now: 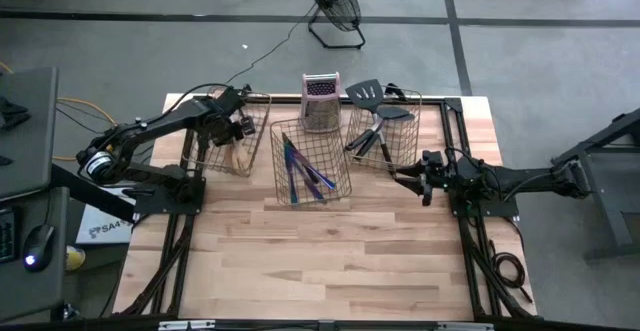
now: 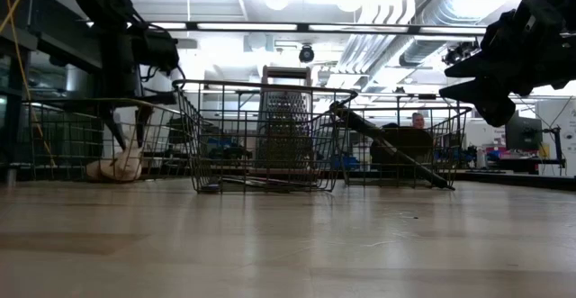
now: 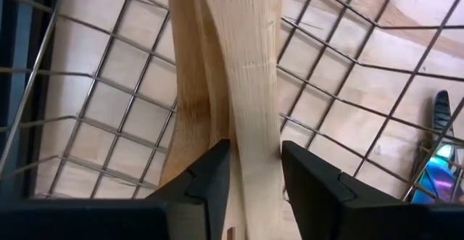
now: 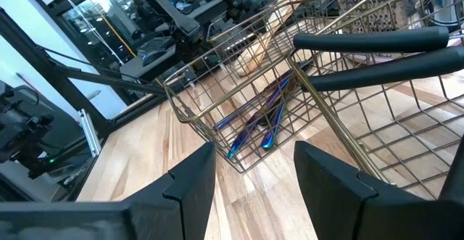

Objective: Pick & Place Kitchen Items
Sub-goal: Put the brown serving spoon into the left wire basket, then return to Home Position

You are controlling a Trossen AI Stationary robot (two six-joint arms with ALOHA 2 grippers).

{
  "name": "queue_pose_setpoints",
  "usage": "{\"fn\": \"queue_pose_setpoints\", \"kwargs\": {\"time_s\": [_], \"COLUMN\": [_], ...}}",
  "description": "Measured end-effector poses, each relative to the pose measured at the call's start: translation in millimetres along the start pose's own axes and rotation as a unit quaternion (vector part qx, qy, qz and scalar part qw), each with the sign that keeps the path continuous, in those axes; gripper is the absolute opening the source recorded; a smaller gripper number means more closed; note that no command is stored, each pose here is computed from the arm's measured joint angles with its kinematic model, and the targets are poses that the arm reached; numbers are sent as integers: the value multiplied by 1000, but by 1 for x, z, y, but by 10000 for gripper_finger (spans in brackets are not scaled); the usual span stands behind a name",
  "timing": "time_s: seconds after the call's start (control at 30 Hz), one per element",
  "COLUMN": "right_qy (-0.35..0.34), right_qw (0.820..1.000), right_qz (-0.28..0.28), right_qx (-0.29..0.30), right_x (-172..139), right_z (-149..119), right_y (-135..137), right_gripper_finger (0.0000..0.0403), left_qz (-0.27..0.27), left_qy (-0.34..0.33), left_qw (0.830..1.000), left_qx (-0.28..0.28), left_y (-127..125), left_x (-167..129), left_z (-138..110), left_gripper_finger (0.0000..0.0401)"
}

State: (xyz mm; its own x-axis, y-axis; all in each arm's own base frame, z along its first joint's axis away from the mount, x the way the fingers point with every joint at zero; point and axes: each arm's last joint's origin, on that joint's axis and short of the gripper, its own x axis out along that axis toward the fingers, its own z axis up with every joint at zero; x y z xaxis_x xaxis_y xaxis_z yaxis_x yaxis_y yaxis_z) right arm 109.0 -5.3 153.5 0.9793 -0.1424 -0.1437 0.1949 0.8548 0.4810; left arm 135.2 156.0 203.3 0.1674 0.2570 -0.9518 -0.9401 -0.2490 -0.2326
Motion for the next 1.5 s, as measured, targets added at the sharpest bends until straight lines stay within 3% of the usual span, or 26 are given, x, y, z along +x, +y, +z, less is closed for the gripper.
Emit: {"fn": "queue_pose_setpoints", "kwargs": {"time_s": [0.17,0.43,0.6,0.73,0.87,1.0,1.33,1.5], "right_qy": [0,0,0,0,0,0,0,0], "right_qw": [1000,1000,1000,1000,1000,1000,1000,1000], "right_qz": [0,0,0,0,0,0,0,0], "right_qx": [0,0,0,0,0,0,0,0], "right_x": [0,0,0,0,0,0,0,0], "right_z": [0,0,0,0,0,0,0,0], "right_y": [0,0,0,0,0,0,0,0], "right_gripper_finger": [180,180,180,180,180,180,180,180], "left_qz": [-1,-24,-78,-195,-308,-376,-454,-460], "left_qy": [-1,-27,-86,-141,-194,-239,-228,-225], "left_qw": [1000,997,985,945,877,821,725,702], "left_qx": [26,67,130,222,313,356,465,495], "left_y": [0,3,8,8,5,4,-10,-8], "left_x": [0,-14,-40,-71,-100,-122,-135,-139], "left_z": [0,-1,-2,-6,-17,-30,-67,-83], "left_gripper_finger": [158,252,264,257,247,241,241,241]}}
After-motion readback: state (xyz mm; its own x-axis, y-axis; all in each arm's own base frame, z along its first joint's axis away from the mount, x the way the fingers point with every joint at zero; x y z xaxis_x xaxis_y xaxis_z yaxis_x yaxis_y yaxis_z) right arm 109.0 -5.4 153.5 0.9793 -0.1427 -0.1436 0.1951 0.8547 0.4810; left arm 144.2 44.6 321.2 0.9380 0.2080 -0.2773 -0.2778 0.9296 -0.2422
